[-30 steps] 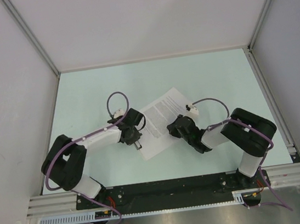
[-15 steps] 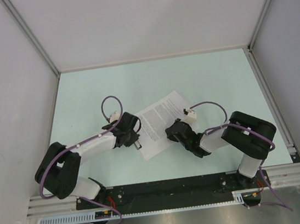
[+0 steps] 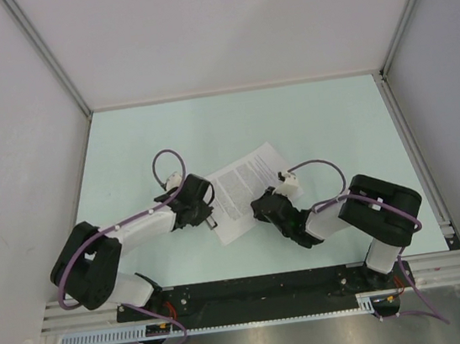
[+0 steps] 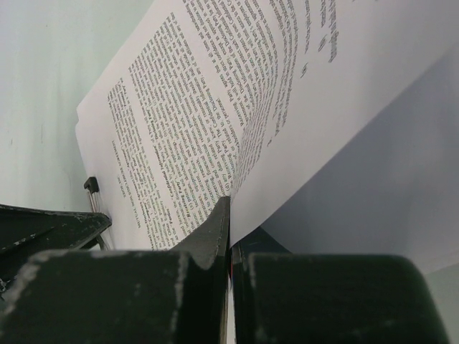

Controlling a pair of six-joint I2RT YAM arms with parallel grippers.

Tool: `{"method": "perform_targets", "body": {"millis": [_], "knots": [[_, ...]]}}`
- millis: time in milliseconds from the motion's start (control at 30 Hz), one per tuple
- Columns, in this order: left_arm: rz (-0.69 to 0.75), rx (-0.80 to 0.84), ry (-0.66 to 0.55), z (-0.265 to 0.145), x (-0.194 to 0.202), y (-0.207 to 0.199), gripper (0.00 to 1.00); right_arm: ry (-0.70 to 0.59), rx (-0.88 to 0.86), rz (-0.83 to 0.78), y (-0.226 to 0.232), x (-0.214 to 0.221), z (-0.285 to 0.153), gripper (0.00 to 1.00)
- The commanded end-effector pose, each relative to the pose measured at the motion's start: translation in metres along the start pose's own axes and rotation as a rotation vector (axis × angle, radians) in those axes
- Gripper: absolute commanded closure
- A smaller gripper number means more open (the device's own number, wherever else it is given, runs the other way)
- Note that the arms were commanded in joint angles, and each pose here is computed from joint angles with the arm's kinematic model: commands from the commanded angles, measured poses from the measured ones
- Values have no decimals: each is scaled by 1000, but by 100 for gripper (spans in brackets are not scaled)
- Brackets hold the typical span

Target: Put the files into the folder

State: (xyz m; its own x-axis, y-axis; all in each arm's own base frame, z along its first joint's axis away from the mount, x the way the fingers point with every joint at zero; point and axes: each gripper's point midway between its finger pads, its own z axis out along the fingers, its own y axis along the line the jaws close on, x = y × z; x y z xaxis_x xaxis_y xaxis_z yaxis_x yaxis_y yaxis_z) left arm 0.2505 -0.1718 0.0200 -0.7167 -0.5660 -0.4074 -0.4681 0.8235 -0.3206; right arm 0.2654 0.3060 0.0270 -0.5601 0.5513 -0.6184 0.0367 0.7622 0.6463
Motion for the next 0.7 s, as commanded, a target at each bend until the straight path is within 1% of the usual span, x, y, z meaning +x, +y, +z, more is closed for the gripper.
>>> {"method": "perform_targets", "body": {"millis": [0,167,267,667], "knots": [[-23,-53,40,1,14,23,100,-59,7,-15,-5,-9,-1,100],[-6,-50,19,-1,12,24,100,-39,-34,-36,-4,-4,-1,100],[-3,-48,15,-2,12,24,100,-28,-86,-42,6,-1,0,100],[17,-60,17,-2,13,24,100,-5,-125,-39,12,5,0,100]]}}
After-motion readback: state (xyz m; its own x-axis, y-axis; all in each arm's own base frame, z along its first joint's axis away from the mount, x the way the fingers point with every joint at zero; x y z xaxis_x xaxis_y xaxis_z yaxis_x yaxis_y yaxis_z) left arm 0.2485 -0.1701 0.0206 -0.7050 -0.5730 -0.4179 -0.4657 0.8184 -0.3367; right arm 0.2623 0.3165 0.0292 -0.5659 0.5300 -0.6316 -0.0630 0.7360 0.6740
